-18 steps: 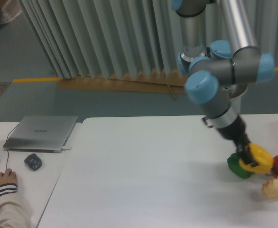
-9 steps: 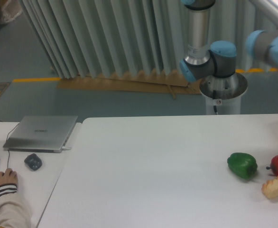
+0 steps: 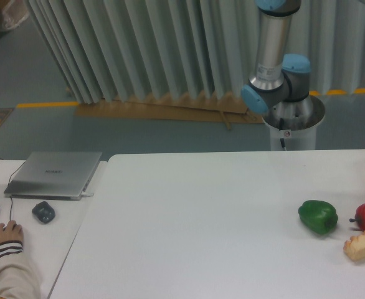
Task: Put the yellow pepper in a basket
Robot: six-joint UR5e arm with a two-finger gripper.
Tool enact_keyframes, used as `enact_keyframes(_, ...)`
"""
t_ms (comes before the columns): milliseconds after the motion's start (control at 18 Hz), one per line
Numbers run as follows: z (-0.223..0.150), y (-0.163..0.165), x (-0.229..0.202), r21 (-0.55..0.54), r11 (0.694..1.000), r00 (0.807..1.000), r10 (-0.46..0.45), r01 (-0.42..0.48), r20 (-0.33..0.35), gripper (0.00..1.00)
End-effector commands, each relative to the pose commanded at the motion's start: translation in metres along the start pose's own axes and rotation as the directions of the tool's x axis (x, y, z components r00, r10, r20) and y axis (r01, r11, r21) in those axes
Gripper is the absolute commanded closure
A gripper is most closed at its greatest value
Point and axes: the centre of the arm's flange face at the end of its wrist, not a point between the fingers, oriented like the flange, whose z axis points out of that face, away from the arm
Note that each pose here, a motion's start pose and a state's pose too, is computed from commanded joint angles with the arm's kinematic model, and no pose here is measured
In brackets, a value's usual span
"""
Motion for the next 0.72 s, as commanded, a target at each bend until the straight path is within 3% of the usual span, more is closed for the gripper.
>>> enact_keyframes(111,0.0063,0.0025,0.0007,0.012,1.0,1.0,-0.002,0.002,-0.005,0.89)
enact_keyframes(167,0.0067,0.0043,0.001,0.012,1.0,1.0,-0.005,0.005,-0.006,0.8)
enact_keyframes(222,0.0065,0.0034,0.0008,0.012,1.0,1.0,-0.005,0.005,-0.006,0.53)
enact_keyframes(389,0.0063,0.0033,0.0014,0.012,1.0,1.0,-0.008,0.008,-0.006,0.36)
enact_keyframes(667,0.0082,0.0004,0.0029,0.014,1.0,1.0,-0.005,0.006,-0.009,0.32)
enact_keyframes(722,0.0087,-0.0008,0.0031,0.015,1.0,1.0,-0.004,0.004,-0.01,0.27)
